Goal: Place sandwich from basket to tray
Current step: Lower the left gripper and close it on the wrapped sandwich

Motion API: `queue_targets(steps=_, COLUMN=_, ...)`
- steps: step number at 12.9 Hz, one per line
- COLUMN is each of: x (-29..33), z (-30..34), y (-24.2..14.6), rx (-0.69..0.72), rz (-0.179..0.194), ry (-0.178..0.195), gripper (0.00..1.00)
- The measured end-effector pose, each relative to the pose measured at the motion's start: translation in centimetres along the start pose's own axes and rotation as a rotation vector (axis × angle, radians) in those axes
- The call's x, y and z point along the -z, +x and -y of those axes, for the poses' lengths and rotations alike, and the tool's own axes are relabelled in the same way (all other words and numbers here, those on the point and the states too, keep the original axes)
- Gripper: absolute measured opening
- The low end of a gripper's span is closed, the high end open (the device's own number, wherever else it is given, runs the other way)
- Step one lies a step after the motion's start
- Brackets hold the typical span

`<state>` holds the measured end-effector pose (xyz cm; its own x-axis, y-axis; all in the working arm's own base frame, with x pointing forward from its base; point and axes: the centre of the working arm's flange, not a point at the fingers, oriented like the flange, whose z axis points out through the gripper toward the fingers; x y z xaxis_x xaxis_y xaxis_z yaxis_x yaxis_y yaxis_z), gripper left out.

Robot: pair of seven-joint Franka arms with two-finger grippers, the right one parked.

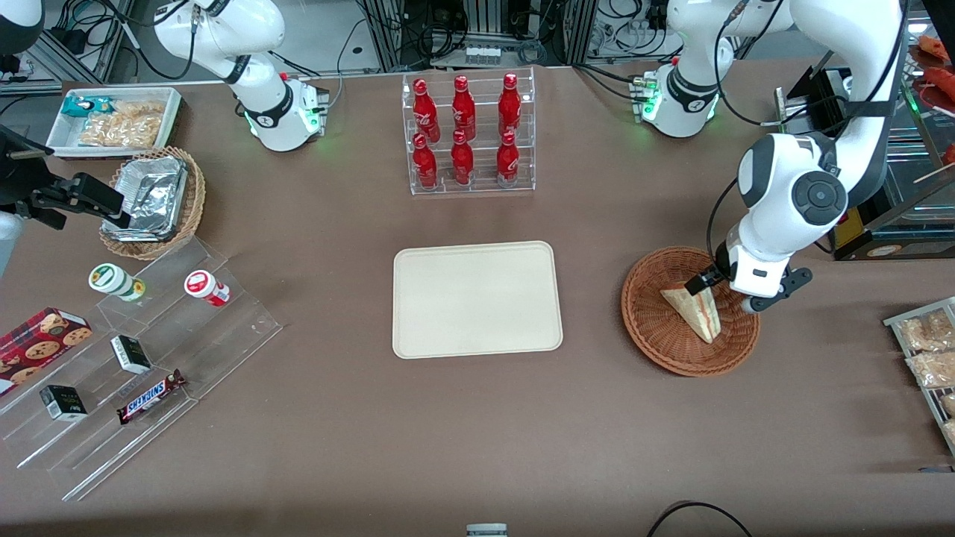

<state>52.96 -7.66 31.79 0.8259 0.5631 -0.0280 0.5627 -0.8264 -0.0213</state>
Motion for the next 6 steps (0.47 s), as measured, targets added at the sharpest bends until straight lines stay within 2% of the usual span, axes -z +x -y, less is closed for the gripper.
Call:
queue_targets(steps=2, x=-1.0, z=-0.5, y=-0.2, rx=0.084, rz=-0.006, ry=-0.008, gripper=1.00)
queue_targets(steps=6, x=-3.4, z=-0.9, y=-0.2, rx=0.114, rz=0.006, ry=-0.004, gripper=1.00)
